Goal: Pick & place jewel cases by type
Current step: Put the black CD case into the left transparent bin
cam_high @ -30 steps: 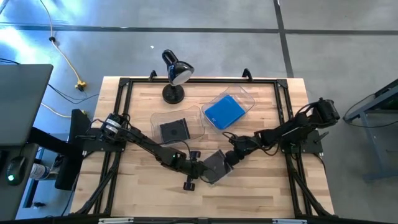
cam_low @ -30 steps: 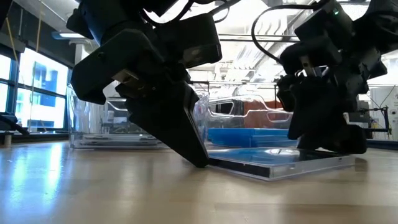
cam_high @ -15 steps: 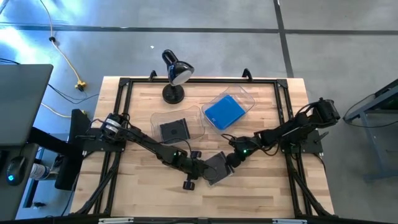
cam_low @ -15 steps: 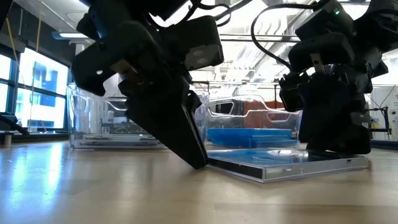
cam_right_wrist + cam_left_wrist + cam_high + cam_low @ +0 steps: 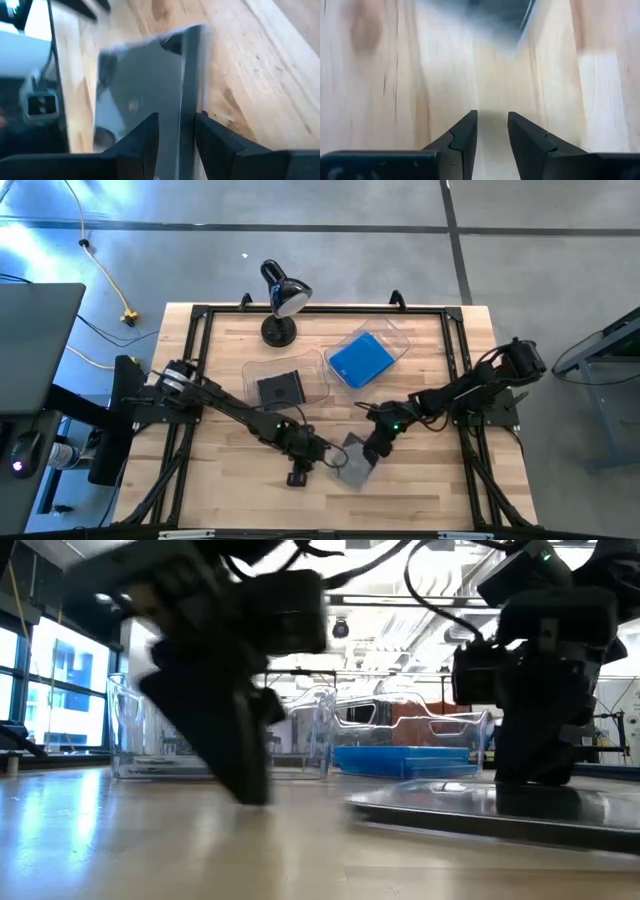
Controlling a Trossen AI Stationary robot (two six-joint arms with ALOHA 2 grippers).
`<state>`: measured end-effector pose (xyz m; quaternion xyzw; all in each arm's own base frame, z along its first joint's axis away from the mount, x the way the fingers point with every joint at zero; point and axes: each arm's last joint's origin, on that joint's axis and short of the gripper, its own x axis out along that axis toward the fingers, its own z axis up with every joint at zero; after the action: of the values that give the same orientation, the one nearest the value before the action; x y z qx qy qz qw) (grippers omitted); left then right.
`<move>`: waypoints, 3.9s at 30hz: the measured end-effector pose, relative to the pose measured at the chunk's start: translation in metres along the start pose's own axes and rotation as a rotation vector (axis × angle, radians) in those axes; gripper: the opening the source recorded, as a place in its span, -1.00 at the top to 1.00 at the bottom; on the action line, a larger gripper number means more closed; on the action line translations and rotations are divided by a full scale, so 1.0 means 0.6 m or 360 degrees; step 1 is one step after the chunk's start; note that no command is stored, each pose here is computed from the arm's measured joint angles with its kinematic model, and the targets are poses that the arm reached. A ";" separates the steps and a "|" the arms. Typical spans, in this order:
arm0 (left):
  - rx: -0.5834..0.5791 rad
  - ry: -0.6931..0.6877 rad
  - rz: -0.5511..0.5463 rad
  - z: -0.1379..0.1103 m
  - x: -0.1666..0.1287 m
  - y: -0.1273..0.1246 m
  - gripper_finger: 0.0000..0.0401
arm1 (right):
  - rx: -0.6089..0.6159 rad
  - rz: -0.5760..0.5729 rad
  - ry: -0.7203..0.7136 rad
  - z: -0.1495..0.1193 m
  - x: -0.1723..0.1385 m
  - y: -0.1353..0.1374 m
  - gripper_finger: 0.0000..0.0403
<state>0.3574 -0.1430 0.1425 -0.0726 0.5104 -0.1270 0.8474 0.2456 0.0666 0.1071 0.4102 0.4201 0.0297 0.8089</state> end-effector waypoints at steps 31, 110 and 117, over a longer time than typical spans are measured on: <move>-0.0113 -0.0146 0.0055 0.022 -0.027 0.018 0.47 | -0.0401 0.0085 -0.0300 -0.015 -0.001 0.046 0.41; -0.0646 -0.0390 -0.0807 0.084 0.014 0.120 0.86 | -0.0578 0.0385 -0.0486 -0.007 -0.010 0.081 0.41; -0.0586 -0.0370 -0.0949 0.086 0.011 0.116 0.89 | -0.0545 0.0501 -0.0461 -0.006 -0.012 0.088 0.41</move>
<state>0.4160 -0.0786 0.1435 -0.3833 0.3814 -0.2652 0.7983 0.2540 0.1011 0.1473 0.3277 0.2199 0.1667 0.9036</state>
